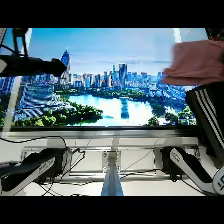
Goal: Fold the clothes and pants, and hang the long-sleeved shirts on hangers.
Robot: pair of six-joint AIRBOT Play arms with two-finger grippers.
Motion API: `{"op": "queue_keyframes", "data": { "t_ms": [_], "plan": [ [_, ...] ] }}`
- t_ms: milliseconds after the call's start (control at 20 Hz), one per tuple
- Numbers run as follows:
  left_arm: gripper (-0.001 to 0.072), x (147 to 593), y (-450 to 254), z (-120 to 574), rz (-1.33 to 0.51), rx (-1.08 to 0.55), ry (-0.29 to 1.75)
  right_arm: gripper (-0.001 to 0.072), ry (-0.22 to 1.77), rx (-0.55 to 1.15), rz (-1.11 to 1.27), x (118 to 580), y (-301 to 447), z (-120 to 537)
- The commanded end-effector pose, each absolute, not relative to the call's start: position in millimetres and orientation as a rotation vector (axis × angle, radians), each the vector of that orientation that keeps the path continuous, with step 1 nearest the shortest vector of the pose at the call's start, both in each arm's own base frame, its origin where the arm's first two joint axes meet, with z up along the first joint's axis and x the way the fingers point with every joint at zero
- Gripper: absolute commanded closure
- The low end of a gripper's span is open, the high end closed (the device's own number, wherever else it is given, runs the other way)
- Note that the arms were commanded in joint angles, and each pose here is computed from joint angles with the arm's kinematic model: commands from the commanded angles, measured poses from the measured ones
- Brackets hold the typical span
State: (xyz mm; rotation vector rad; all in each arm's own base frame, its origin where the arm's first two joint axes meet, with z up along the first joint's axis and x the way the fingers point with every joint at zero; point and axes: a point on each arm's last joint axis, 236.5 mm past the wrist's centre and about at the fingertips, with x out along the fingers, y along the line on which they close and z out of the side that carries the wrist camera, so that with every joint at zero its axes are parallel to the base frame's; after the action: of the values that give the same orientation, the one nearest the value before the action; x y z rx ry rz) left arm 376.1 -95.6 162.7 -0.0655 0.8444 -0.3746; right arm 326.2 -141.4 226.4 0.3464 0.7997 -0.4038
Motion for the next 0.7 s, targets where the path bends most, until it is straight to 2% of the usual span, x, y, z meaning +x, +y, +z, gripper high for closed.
{"op": "queue_keyframes", "data": {
  "t_ms": [0, 100, 200, 250, 300, 350, 400, 500, 600, 650],
  "plan": [
    [0.002, 373.9, -80.7, 200.5, -0.337, -0.054, 0.726, 0.0693, 0.642, 0.552, -1.069, 167.0, -226.7, 268.5],
    [0.002, 372.8, -80.6, 202.5, -0.337, -0.053, 0.722, 0.0693, 0.528, 0.602, -1.251, 111.9, -242.0, 285.7],
    [0.002, 373.2, -80.6, 201.6, -0.337, -0.054, 0.723, 0.0691, 0.438, 0.616, -1.372, 77.1, -251.8, 298.5],
    [0.0019, 373.1, -80.6, 201.8, -0.337, -0.054, 0.723, 0.0661, 0.4, 0.62, -1.426, 63.0, -258.0, 303.2],
    [0.0019, 373.1, -80.6, 201.7, -0.337, -0.053, 0.723, 0.051, 0.388, 0.638, -1.464, 52.9, -261.2, 302.3],
    [0.002, 373.1, -80.6, 201.8, -0.337, -0.054, 0.723, 0.0274, 0.388, 0.658, -1.47, 51.2, -262.8, 299.5],
    [0.0019, 373.1, -80.6, 201.8, -0.337, -0.054, 0.723, 0.0124, 0.389, 0.676, -1.447, 57.6, -264.0, 296.6],
    [0.0019, 373.1, -80.6, 201.8, -0.337, -0.054, 0.723, 0.0169, 0.425, 0.675, -1.293, 92.8, -264.3, 291.1],
    [0.0019, 373.1, -80.6, 201.8, -0.337, -0.054, 0.723, 0.0371, 0.506, 0.644, -1.088, 138.9, -255.2, 281.4],
    [0.0019, 373.2, -80.6, 201.6, -0.337, -0.054, 0.723, 0.0522, 0.544, 0.622, -0.979, 163.8, -245.9, 277.3]
  ]
}}
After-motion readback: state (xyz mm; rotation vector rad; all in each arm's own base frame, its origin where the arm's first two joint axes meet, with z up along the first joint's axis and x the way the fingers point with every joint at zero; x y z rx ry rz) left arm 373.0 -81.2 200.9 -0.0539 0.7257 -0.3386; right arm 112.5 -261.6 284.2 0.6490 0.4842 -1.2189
